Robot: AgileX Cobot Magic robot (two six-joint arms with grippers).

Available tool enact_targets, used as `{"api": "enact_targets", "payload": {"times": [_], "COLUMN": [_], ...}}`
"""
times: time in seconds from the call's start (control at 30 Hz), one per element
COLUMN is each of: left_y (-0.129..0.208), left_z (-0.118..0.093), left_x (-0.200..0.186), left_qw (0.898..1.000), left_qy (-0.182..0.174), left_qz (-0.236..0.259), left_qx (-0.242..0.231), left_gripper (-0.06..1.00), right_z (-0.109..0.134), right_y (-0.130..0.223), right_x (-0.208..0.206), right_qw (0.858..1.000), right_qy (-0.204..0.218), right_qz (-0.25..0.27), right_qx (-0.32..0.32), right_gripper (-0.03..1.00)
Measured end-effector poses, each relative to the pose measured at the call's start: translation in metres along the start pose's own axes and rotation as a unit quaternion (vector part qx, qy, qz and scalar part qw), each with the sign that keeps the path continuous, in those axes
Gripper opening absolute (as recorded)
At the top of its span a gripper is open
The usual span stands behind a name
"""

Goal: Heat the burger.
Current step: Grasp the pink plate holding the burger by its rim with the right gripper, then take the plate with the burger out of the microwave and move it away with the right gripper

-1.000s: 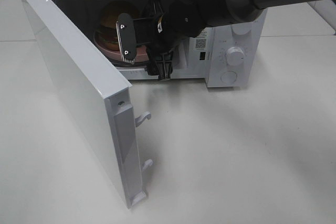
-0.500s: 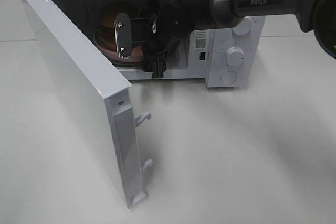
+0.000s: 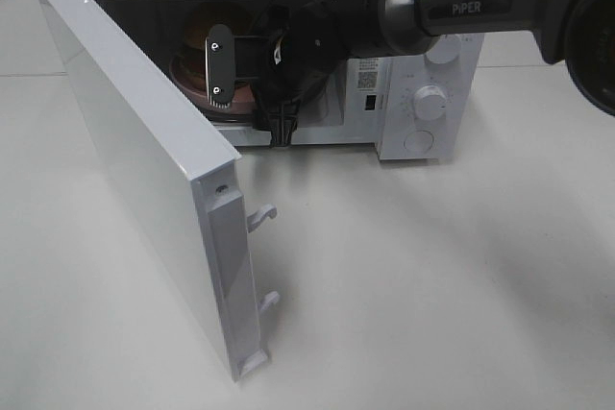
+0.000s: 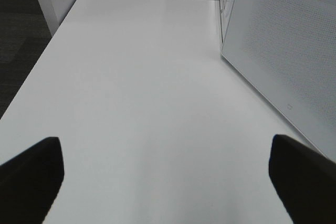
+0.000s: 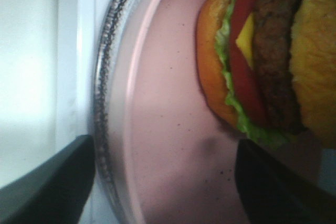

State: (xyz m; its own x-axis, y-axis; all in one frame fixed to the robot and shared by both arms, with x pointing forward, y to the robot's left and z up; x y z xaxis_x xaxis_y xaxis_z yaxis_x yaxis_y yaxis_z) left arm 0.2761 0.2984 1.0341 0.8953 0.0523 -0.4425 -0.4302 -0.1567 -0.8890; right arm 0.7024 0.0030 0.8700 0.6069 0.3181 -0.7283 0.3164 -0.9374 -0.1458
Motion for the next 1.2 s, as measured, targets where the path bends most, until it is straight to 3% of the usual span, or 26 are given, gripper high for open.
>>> {"api": "enact_targets", "payload": {"times": [0.07,0.13,0.17,0.2,0.23,0.27,0.3,0.33,0.37,0.47,1.0,1.2], "left_y": [0.000,0.000,0.000,0.000,0.000,0.000,0.000,0.000,0.000,0.000,0.000,0.000], "left_z": [0.000,0.000,0.000,0.000,0.000,0.000,0.000,0.000,0.000,0.000,0.001,0.001], "left_x": [0.000,0.000,0.000,0.000,0.000,0.000,0.000,0.000,0.000,0.000,0.000,0.000], "left_qw": [1.000,1.000,1.000,1.000,1.000,1.000,1.000,1.000,1.000,1.000,1.000,1.000], "left_qy": [0.000,-0.001,-0.001,-0.002,-0.002,-0.002,-0.002,-0.002,-0.002,-0.002,-0.002,-0.003], "left_qz": [0.000,0.000,0.000,0.000,0.000,0.000,0.000,0.000,0.000,0.000,0.000,0.000], "left_qx": [0.000,0.001,0.001,0.000,0.000,0.000,0.000,0.000,0.000,0.000,0.001,0.001], "left_gripper": [0.98,0.98,0.98,0.98,0.98,0.98,0.98,0.98,0.98,0.98,0.98,0.98], "right_z": [0.001,0.005,0.005,0.009,0.009,0.012,0.014,0.014,0.015,0.016,0.011,0.015], "right_y": [0.000,0.001,0.001,0.001,0.001,0.000,-0.001,-0.001,-0.001,0.000,-0.002,-0.004], "right_x": [0.000,0.000,0.000,0.000,0.000,-0.001,-0.001,-0.001,-0.001,-0.003,-0.021,-0.029], "right_qw": [1.000,1.000,1.000,1.000,1.000,0.999,0.999,0.999,0.999,0.998,0.997,0.995], "right_qy": [-0.003,-0.017,-0.017,-0.028,-0.028,-0.039,-0.046,-0.046,-0.050,-0.055,-0.076,-0.104], "right_qz": [0.001,0.007,0.007,0.012,0.012,0.014,0.014,0.014,0.015,0.017,0.018,0.011], "right_qx": [0.001,0.003,0.003,0.003,0.003,0.009,0.015,0.015,0.017,0.017,0.030,0.005], "right_gripper": [0.64,0.52,0.52,0.41,0.41,0.30,0.24,0.24,0.16,0.07,0.05,0.05]}}
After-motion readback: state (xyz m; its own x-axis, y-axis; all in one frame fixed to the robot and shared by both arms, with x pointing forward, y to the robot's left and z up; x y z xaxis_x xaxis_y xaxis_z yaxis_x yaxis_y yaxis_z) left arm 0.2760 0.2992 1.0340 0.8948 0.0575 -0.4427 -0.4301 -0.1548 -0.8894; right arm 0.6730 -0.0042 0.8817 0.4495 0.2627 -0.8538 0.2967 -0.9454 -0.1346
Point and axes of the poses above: a point on each arm's last joint axis where the gripper is mounted, x pointing out along that axis toward the gripper, z along the wrist's bending axis when the last joint is at zero, y = z × x, the point moved 5 cm from there along x, pointing out along that axis toward the gripper, and after that the axes turned 6 degrees about -x, right-handed, at the moved point
